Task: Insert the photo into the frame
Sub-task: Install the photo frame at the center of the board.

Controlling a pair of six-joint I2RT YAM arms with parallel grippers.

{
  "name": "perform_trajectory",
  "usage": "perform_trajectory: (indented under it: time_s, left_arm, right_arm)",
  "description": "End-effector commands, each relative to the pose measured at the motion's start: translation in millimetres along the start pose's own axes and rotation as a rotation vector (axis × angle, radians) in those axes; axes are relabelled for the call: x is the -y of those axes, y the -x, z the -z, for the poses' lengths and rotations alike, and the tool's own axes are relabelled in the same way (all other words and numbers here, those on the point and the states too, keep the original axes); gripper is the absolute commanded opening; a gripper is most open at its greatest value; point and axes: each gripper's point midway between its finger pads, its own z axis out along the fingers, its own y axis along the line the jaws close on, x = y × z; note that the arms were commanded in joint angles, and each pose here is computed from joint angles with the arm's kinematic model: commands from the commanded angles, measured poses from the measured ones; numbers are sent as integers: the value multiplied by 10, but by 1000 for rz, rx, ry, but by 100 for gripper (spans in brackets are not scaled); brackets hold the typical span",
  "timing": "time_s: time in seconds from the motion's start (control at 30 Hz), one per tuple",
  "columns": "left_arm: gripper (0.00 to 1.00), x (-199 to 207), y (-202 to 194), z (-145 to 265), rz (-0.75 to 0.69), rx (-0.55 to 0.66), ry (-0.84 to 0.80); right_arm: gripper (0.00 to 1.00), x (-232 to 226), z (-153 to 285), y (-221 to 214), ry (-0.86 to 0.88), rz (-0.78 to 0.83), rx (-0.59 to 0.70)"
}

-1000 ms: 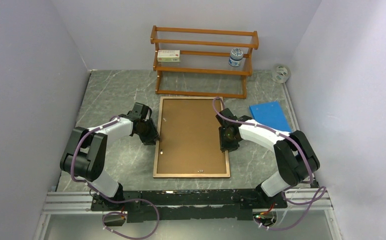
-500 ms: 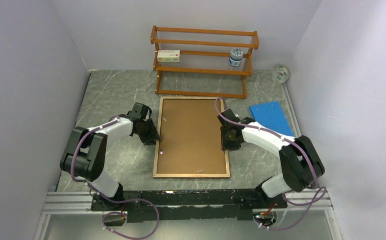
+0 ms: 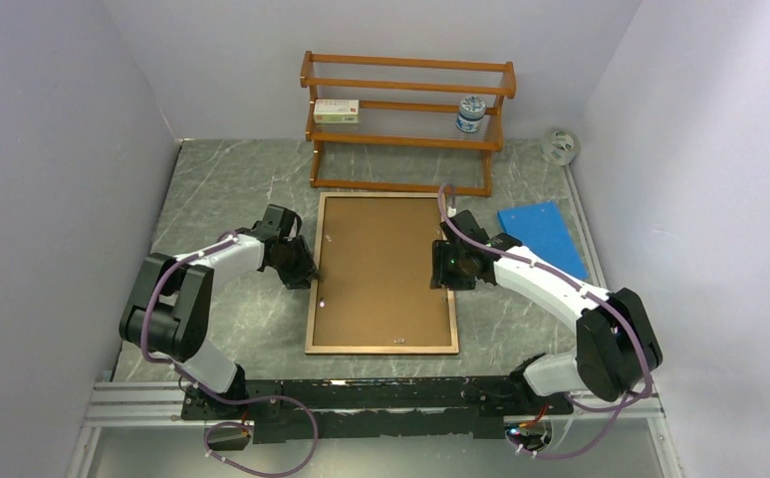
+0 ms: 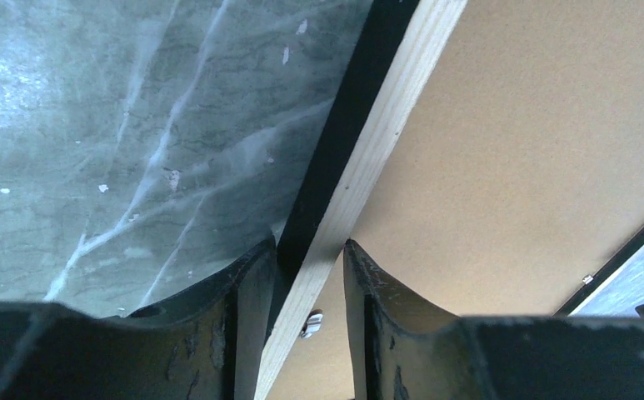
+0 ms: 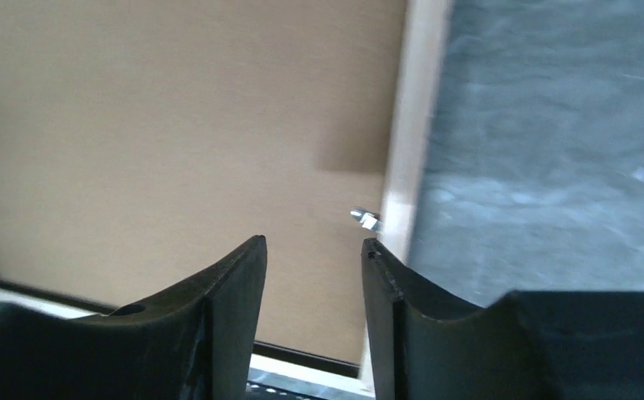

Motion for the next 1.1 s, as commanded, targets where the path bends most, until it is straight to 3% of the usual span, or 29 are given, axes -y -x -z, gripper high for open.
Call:
perform_trajectory:
  time_s: [0.0, 0.1, 0.27, 0.5, 0.7, 1.07]
  left_arm:
    - [41, -355, -240, -61, -5, -59, 110]
    - [37, -355, -299, -51, -6, -76, 93]
    - [33, -329, -377, -33, -18, -94, 52]
    - [16, -226, -433, -84, -41, -129, -24]
    - [14, -7, -436, -100, -61, -164, -135]
    - [14, -28, -464, -109, -57, -178, -128]
  right_arm:
    - [45, -701, 80, 332, 311, -38, 64]
    - [39, -1088, 28, 379, 435, -29, 40]
    - [38, -1659, -102, 346, 554, 13, -7]
    - [25, -2254, -349, 79, 686, 93, -112]
    - [22, -2460, -469, -219, 715, 174, -191]
    - [17, -2438, -675, -404, 684, 220, -212]
